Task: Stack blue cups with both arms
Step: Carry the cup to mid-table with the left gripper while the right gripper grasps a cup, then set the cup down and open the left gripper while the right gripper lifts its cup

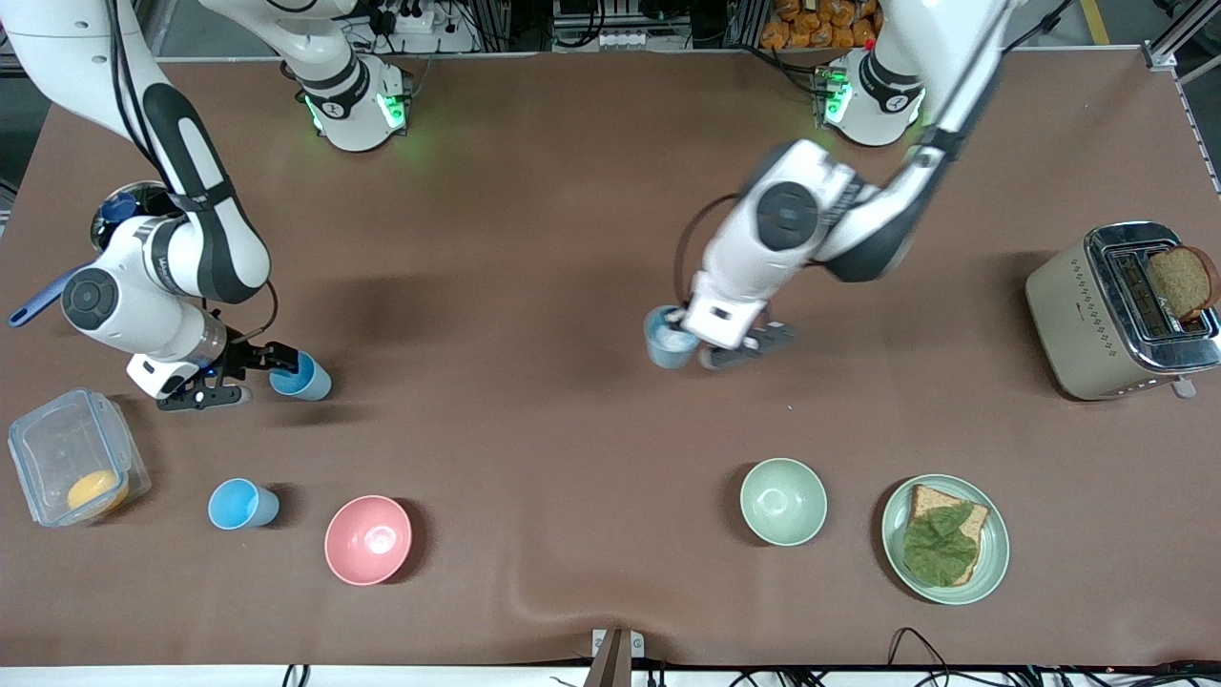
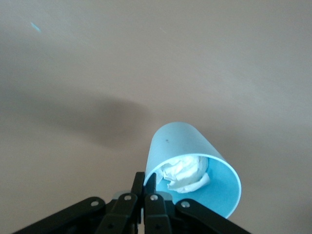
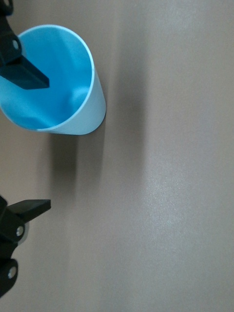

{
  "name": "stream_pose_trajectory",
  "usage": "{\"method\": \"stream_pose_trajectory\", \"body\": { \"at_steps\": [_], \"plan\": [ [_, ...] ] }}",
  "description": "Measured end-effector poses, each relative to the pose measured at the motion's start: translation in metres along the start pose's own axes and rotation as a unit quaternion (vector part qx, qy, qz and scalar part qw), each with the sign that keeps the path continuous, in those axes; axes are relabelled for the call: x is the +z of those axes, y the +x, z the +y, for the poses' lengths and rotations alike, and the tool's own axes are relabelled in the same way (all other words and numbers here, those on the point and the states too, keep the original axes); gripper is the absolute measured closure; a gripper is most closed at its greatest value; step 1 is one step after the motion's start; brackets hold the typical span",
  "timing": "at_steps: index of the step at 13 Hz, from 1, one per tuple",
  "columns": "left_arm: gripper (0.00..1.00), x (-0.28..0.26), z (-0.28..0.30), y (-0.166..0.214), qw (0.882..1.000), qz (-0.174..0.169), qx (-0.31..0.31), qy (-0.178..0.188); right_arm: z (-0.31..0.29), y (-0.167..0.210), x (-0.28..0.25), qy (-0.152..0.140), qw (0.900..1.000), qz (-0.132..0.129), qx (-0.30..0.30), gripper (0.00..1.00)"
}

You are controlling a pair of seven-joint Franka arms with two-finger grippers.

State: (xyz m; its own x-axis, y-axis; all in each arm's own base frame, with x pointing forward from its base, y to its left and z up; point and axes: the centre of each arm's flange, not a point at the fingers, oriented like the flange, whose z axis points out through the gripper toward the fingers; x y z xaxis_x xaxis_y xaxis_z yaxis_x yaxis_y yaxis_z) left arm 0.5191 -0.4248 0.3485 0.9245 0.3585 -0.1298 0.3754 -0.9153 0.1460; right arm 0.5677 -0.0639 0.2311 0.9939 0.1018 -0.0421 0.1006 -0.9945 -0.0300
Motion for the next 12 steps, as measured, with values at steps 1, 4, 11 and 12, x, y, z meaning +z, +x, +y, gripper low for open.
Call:
{"method": "stream_pose_trajectory", "body": {
  "at_steps": [1, 4, 11, 12],
  "plan": [
    [0.97, 0.010, 0.018, -0.014, 1.000, -0.007, -0.016, -0.003, 0.000, 0.000, 0.000, 0.000, 1.000, 0.001, 0.001, 0.00],
    [0.97, 0.050, 0.054, -0.050, 0.998, -0.030, -0.050, 0.003, 0.001, 0.001, 0.001, -0.001, 1.000, 0.003, 0.002, 0.00],
    [0.97, 0.125, 0.069, -0.077, 0.996, -0.029, -0.079, 0.020, -0.001, -0.003, 0.009, 0.013, 0.999, 0.007, 0.032, 0.38],
    [0.91, 0.128, 0.070, -0.077, 0.996, -0.030, -0.081, 0.021, -0.002, -0.004, 0.010, 0.017, 0.999, 0.007, 0.037, 0.51]
  ]
}}
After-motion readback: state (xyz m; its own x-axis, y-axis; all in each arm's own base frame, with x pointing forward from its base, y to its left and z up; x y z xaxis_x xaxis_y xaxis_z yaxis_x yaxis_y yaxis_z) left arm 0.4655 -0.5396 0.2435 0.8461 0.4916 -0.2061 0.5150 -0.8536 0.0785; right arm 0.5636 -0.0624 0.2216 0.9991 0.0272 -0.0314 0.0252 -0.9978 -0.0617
